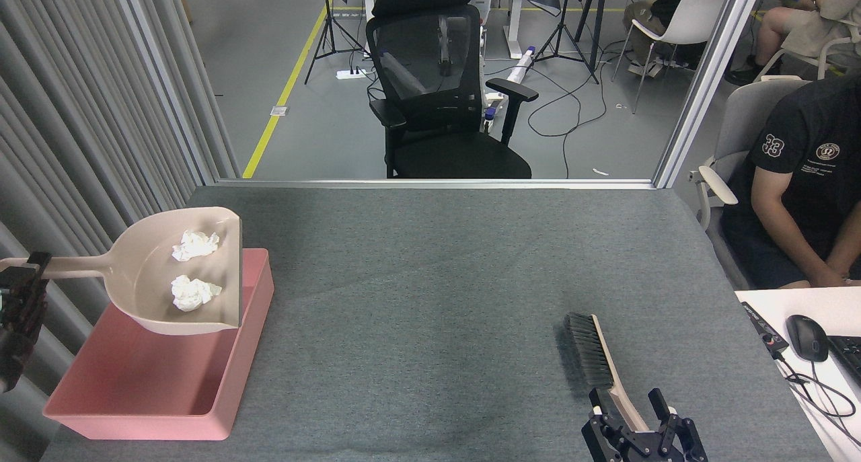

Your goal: Sweep and dump garbage into bin

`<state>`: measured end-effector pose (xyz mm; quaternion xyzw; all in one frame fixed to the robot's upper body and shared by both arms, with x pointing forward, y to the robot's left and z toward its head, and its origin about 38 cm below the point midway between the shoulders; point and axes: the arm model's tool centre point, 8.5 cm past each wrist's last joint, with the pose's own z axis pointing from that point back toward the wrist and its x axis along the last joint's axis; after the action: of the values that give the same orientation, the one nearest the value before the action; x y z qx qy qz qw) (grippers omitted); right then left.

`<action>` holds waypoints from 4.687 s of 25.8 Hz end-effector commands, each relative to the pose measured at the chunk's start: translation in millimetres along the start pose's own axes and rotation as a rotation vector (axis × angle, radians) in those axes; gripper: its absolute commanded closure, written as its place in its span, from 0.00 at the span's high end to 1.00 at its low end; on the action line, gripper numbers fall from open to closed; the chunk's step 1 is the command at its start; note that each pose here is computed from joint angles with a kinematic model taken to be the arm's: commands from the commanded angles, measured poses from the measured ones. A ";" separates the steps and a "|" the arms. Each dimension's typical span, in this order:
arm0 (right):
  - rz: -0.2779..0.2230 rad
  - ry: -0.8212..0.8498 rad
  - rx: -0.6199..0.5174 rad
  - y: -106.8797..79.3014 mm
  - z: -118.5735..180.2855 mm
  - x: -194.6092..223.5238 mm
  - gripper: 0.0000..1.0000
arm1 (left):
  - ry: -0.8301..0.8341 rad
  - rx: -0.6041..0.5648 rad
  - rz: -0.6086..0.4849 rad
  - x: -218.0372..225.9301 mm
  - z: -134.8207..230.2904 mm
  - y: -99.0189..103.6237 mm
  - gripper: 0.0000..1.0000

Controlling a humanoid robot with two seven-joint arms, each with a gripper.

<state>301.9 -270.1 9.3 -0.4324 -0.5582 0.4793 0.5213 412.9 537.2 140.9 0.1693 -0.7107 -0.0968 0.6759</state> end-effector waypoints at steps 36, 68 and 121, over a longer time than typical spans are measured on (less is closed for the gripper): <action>-0.011 -0.065 -0.012 -9.6 1.6 -13.6 0.99 | -0.099 0.059 -0.806 73.5 -9.0 114.5 0.18; 0.029 -0.020 -0.040 -27.3 -0.2 -44.9 0.99 | -0.062 -0.195 0.097 43.6 8.7 -326.5 0.18; 0.038 -0.018 -0.081 -46.3 -16.9 -40.0 0.99 | 0.017 -0.343 0.051 -9.1 47.3 -362.8 0.99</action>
<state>319.3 -316.3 44.6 -0.4571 -0.5700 0.4735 0.4920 417.8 197.8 -3.5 0.0227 -0.6835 -0.1836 0.7062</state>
